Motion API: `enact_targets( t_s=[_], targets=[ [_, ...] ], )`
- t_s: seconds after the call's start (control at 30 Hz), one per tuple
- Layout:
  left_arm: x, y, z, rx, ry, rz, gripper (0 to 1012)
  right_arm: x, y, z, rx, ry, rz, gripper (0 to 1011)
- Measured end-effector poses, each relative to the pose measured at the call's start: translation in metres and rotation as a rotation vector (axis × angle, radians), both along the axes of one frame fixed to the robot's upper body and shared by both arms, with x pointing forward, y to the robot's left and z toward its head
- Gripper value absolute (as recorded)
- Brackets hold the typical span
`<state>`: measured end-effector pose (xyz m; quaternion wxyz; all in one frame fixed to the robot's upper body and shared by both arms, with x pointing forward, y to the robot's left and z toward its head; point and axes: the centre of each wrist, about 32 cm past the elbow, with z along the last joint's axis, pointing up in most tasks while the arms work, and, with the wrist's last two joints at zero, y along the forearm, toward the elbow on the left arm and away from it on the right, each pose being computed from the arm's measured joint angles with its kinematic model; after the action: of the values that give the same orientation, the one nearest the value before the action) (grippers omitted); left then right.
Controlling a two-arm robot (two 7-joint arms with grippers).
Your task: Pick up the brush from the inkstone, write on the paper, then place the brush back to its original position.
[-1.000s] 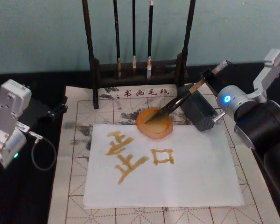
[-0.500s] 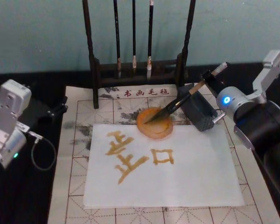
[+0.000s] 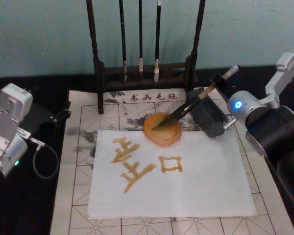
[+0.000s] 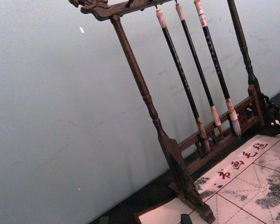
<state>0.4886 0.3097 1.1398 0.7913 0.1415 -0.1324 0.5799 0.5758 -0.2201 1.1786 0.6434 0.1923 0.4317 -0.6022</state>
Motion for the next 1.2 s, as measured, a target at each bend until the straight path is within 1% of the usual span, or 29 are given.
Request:
enact_targets(
  t_s=[0.07, 0.1, 0.2, 0.23, 0.3, 0.33, 0.43, 0.47, 0.5, 0.53, 0.57, 0.6, 0.67, 0.7, 0.77, 0.8, 0.87, 0.9, 1.0, 1.03, 1.07, 1.2],
  targets=[
    [0.0, 0.0, 0.0, 0.0, 0.0, 0.0, 1001, 0.0, 0.0, 0.0, 0.0, 0.0, 0.0, 30],
    [0.0, 0.0, 0.0, 0.0, 0.0, 0.0, 1001, 0.0, 0.0, 0.0001, 0.0, 0.0, 0.0, 68],
    [0.0, 0.0, 0.0, 0.0, 0.0, 0.0, 1001, 0.0, 0.0001, 0.0001, 0.001, 0.0, 0.0, 117],
    [0.0, 0.0, 0.0, 0.0, 0.0, 0.0, 1001, 0.0, 0.0001, 0.0001, 0.001, 0.0, 0.0, 162],
    [0.0, 0.0, 0.0, 0.0, 0.0, 0.0, 1001, -0.0001, 0.0, 0.0, 0.001, 0.0, 0.001, 213],
    [0.0, 0.0, 0.0, 0.0, 0.0, 0.0, 1001, -0.0001, 0.0, 0.0, 0.001, 0.0, 0.001, 256],
    [0.0, 0.0, 0.0, 0.0, 0.0, 0.0, 1001, -0.0002, 0.0, -0.0001, 0.001, 0.0, 0.001, 312],
    [0.0, 0.0, 0.0, 0.0, 0.0, 0.0, 1001, -0.0002, -0.0001, -0.0001, 0.001, 0.0, 0.001, 369],
    [0.0, 0.0, 0.0, 0.0, 0.0, 0.0, 1001, -0.0002, -0.0001, -0.0001, 0.001, 0.0, 0.001, 390],
    [0.0, 0.0, 0.0, 0.0, 0.0, 0.0, 1001, -0.0002, -0.0001, -0.0001, 0.001, 0.0, 0.001, 448],
    [0.0, 0.0, 0.0, 0.0, 0.0, 0.0, 1001, -0.0002, -0.0001, -0.0001, 0.0, 0.0, 0.001, 448],
    [0.0, 0.0, 0.0, 0.0, 0.0, 0.0, 1001, -0.0002, -0.0001, -0.0001, 0.0, 0.0, 0.001, 489],
    [0.0, 0.0, 0.0, 0.0, 0.0, 0.0, 1001, -0.0002, 0.0, -0.0001, 0.0, 0.0, 0.001, 529],
    [0.0, 0.0, 0.0, 0.0, 0.0, 0.0, 1001, -0.0002, 0.0, -0.0001, 0.0, 0.0, 0.002, 589],
    [0.0, 0.0, 0.0, 0.0, 0.0, 0.0, 1001, -0.0002, -0.0001, -0.0001, 0.0, -0.001, 0.002, 628],
    [0.0, 0.0, 0.0, 0.0, 0.0, 0.0, 1001, -0.0002, -0.0001, -0.0001, 0.0, -0.001, 0.001, 687],
    [0.0, 0.0, 0.0, 0.0, 0.0, 0.0, 1001, -0.0002, 0.0, -0.0001, 0.0, 0.0, 0.002, 728],
    [0.0, 0.0, 0.0, 0.0, 0.0, 0.0, 1001, -0.0002, 0.0, -0.0001, 0.0, -0.001, 0.002, 784],
    [0.0, 0.0, 0.0, 0.0, 0.0, 0.0, 1001, -0.0002, -0.0001, -0.0001, 0.0, 0.0, 0.002, 850],
    [0.0, 0.0, 0.0, 0.0, 0.0, 0.0, 1001, -0.0002, 0.0, -0.0001, 0.0, -0.001, 0.002, 850],
    [0.0, 0.0, 0.0, 0.0, 0.0, 0.0, 1001, -0.0002, -0.0001, -0.0001, 0.0, -0.001, 0.001, 908],
    [0.0, 0.0, 0.0, 0.0, 0.0, 0.0, 1001, -0.0002, 0.0, -0.0001, 0.0, -0.001, 0.001, 999]
  ],
)
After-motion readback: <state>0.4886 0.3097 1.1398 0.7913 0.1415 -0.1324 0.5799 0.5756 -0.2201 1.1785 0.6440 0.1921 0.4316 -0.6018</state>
